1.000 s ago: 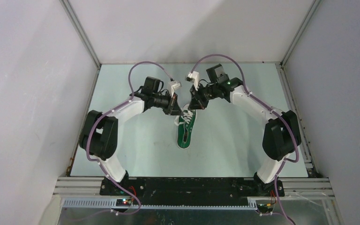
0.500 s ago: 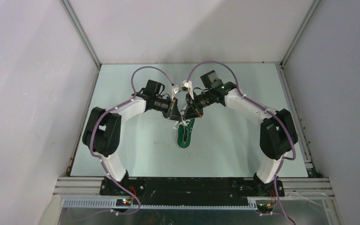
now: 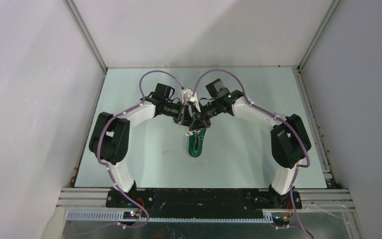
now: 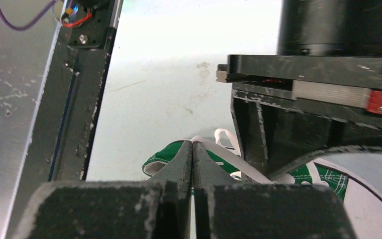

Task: Tie the shoes
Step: Cross the shoelace with the shoelace.

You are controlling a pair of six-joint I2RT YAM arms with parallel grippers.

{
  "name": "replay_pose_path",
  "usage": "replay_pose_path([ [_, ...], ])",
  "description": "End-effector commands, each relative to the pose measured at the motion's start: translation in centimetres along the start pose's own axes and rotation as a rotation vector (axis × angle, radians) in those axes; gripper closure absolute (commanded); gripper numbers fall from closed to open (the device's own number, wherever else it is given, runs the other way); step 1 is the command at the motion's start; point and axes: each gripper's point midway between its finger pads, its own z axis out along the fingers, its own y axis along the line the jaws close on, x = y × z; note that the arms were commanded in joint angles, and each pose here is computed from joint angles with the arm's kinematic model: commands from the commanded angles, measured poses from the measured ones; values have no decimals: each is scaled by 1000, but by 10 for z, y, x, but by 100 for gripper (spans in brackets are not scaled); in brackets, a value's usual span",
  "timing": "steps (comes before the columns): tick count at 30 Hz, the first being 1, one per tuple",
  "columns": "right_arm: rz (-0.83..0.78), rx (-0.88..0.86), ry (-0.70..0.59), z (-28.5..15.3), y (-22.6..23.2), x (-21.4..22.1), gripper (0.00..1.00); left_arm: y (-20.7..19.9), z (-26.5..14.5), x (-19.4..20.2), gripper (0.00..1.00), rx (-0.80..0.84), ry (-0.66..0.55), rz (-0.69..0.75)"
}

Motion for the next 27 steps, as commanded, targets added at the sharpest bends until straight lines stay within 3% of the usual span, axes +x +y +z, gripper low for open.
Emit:
replay_pose_path([
  [1, -145, -32, 15, 6, 5, -6, 100, -11, -4, -24, 99, 43, -66, -9],
  [27, -638, 223, 254, 2, -22, 9, 100, -17, -13, -33, 100, 80, -75, -58],
])
